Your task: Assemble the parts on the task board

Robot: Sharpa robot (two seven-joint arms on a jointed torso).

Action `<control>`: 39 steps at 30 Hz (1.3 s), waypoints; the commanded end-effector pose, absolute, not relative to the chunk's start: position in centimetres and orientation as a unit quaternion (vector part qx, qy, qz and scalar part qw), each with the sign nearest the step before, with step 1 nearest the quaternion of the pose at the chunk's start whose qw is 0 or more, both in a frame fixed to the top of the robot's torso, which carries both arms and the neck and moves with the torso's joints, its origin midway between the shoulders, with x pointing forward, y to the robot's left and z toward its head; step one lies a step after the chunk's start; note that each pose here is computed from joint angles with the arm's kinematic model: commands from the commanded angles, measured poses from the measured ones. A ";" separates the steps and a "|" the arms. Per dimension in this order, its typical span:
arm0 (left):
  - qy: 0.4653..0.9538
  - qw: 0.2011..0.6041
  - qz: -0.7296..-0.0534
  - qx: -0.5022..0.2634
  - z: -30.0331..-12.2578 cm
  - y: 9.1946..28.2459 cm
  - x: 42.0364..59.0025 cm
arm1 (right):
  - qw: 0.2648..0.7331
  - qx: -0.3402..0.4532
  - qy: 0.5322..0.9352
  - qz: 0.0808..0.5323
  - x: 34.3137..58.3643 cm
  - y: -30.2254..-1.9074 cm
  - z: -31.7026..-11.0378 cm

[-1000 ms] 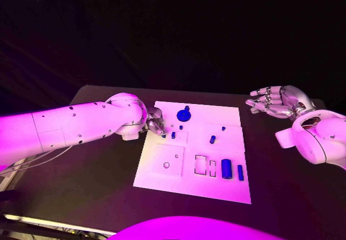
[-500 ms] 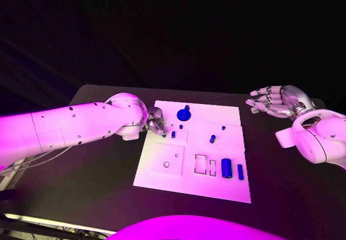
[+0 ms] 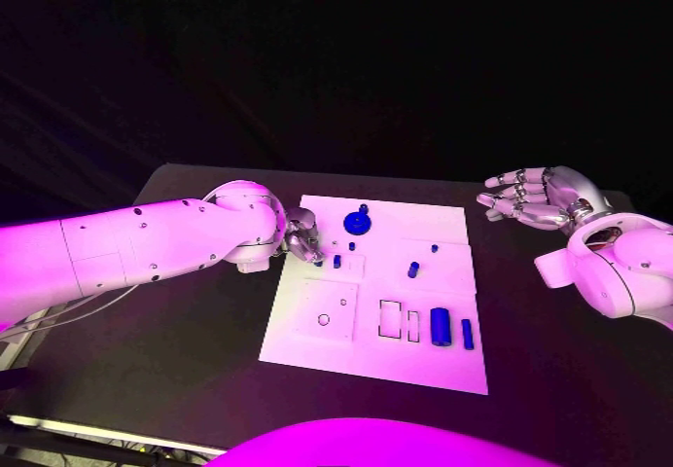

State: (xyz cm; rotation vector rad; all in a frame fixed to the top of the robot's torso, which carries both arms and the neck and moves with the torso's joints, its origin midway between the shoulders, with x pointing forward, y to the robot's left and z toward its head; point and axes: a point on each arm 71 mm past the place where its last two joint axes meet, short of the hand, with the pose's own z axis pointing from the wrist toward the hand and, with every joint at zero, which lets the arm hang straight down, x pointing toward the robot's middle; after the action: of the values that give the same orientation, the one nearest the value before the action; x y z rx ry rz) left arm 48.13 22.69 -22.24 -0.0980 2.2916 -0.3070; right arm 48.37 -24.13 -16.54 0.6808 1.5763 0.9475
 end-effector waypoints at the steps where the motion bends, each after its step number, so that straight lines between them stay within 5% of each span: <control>1: 0.911 0.394 -0.118 -0.032 -22.6 22.6 47.9 | 0.552 0.280 0.671 0.408 48.3 -23.9 -16.6; 39: 0.915 0.374 -0.132 -0.068 -22.8 22.8 48.0 | 0.556 0.280 0.666 0.410 48.2 -23.8 -16.5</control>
State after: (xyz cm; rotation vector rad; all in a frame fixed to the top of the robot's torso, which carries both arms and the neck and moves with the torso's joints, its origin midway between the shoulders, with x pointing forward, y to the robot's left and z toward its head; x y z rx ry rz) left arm 48.25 23.00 -22.52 -0.1511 2.3147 -0.3177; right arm 48.30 -23.97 -16.58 0.6770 1.5790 0.9538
